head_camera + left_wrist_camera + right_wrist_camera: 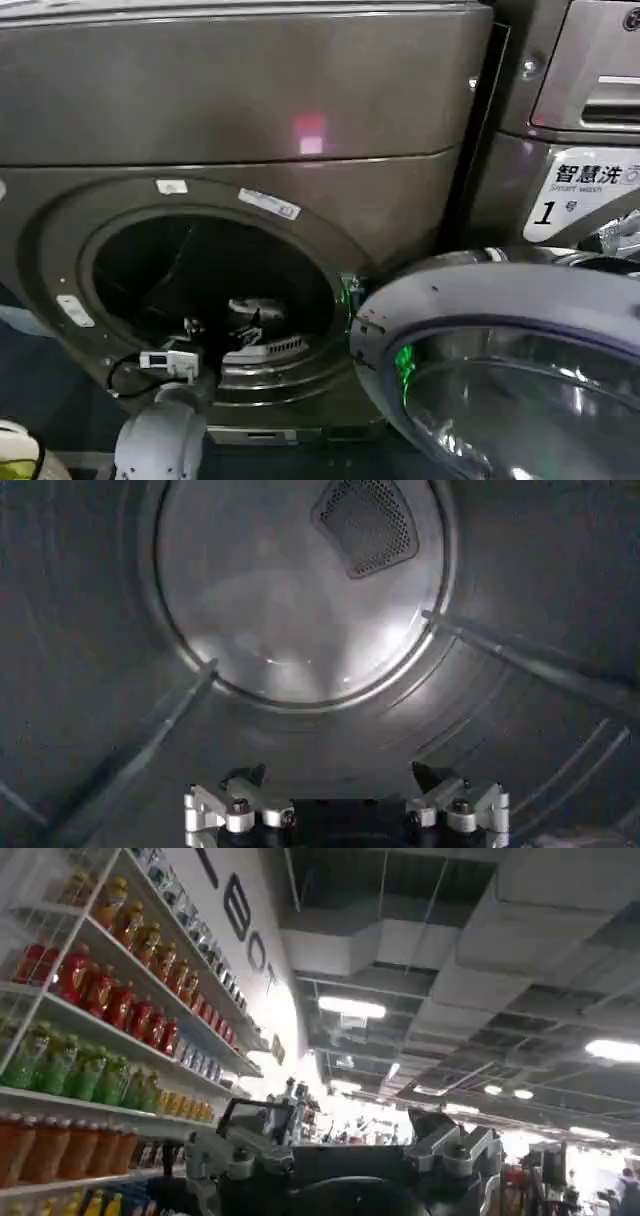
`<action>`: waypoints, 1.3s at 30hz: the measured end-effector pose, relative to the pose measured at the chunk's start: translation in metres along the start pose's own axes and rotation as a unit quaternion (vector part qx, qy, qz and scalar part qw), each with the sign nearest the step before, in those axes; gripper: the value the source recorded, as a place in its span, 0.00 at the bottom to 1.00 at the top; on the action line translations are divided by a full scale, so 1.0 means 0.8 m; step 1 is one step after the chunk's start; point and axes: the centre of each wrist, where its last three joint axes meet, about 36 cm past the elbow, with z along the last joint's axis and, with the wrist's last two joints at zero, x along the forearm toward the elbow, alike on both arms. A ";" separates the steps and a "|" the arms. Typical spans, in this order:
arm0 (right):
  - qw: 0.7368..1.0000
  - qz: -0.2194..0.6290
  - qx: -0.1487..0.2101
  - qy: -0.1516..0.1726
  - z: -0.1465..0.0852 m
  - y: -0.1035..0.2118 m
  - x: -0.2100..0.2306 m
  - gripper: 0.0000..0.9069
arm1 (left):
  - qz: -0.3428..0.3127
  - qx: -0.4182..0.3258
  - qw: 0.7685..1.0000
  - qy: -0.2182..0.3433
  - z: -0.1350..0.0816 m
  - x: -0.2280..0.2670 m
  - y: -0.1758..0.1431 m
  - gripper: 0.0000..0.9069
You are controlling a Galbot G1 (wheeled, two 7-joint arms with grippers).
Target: Grasp the clothes from the dryer.
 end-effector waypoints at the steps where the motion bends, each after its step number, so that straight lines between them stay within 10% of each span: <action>1: 1.000 0.000 0.000 0.000 0.000 0.000 0.000 1.00 | 0.001 -0.001 1.000 -0.001 0.000 0.000 0.000 1.00; 23: 1.000 0.012 0.004 -0.001 0.010 -0.003 0.003 1.00 | 0.024 -0.091 0.995 0.018 -0.011 -0.023 0.019 1.00; 39: 1.000 0.020 0.008 0.000 0.012 -0.007 0.004 1.00 | 0.119 -0.328 0.932 0.094 -0.065 -0.100 0.060 1.00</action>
